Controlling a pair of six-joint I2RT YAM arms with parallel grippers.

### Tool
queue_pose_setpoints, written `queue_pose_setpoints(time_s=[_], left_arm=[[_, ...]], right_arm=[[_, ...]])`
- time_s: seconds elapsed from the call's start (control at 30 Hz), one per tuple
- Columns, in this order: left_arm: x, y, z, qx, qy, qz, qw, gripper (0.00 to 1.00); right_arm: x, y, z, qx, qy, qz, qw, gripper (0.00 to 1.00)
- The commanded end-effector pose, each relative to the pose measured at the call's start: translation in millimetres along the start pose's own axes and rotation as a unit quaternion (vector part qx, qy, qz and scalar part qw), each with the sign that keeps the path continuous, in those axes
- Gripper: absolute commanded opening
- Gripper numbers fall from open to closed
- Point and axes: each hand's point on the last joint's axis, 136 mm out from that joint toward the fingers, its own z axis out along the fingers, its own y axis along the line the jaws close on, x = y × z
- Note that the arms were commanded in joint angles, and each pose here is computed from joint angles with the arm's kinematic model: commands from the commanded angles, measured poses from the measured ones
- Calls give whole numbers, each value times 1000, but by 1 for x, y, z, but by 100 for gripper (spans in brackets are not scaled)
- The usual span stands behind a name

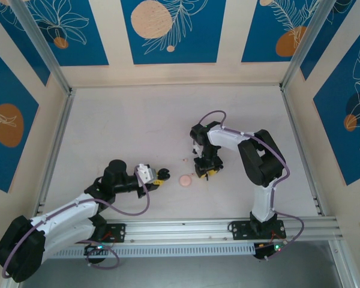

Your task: Insert wireless bluetooth earbuds into charging case

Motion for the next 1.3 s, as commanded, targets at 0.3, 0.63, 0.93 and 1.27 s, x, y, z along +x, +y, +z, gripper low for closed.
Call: queue_pose_setpoints(time_s=[0.3,0.63,0.93,1.27], left_arm=[[-13,2,-1,-2,-11,19,1000,11],[-12,3,0,-1,-9,17,1000,11],[-13,4,5,4,-12,8,1000,11],[-12,10,27,18,-18,-12,1000,10]], right_arm=[[0,-1,6,8,5,7,1000,30],[-1,-4,10,15,-4,8,1000,20],[-13,0,-20,11,-113,-6,994,18],[-29,29,-81,-53,-332,-95,937,18]])
